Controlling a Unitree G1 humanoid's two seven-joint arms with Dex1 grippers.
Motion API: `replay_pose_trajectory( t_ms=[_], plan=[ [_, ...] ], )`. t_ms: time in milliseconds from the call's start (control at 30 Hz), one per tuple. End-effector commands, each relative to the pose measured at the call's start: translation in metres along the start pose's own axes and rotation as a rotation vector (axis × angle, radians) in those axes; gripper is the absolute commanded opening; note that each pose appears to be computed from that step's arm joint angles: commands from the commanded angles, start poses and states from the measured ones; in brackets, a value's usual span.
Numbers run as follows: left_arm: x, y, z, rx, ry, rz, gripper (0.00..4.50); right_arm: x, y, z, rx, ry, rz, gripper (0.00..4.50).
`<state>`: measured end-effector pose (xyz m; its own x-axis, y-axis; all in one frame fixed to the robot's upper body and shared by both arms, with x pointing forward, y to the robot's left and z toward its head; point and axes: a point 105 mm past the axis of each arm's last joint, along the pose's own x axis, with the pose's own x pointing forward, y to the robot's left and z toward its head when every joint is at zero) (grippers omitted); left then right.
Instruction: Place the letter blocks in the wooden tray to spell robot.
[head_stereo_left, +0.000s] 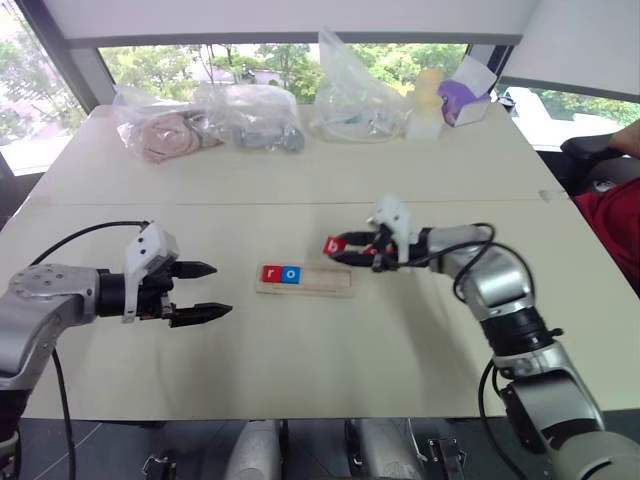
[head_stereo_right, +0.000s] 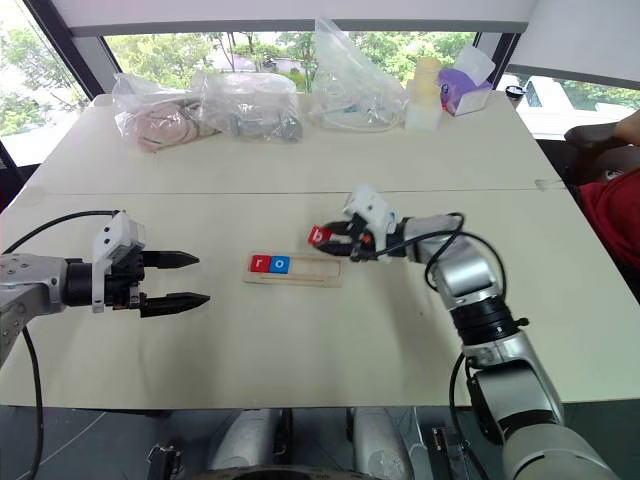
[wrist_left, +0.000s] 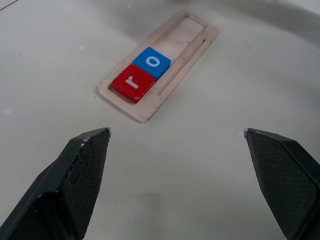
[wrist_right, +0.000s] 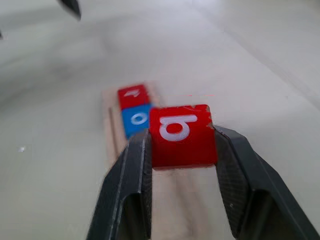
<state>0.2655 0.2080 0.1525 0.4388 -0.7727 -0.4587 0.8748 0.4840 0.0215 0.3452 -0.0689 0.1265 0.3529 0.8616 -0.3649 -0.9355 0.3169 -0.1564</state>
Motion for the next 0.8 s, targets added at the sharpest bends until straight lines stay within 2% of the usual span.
replay_pose_trajectory(
  t_ms=[33,167,367,800],
  plan=[
    [-0.001,-0.001,0.003,0.04,0.005,0.005,4.5,0.008,-0.004,0.009,-0.11,0.01,-0.016,1.15],
    [0.002,-0.004,0.001,0.042,0.008,0.006,4.5,0.023,0.002,0.008,-0.175,0.035,0.026,1.15],
    [0.006,-0.006,-0.002,0.041,0.002,0.019,4.5,0.037,0.009,0.021,-0.139,0.014,0.049,1.15],
    [0.009,-0.006,-0.001,0.05,0.005,0.02,4.5,0.044,0.022,0.02,-0.108,0.045,0.079,1.15]
  ],
)
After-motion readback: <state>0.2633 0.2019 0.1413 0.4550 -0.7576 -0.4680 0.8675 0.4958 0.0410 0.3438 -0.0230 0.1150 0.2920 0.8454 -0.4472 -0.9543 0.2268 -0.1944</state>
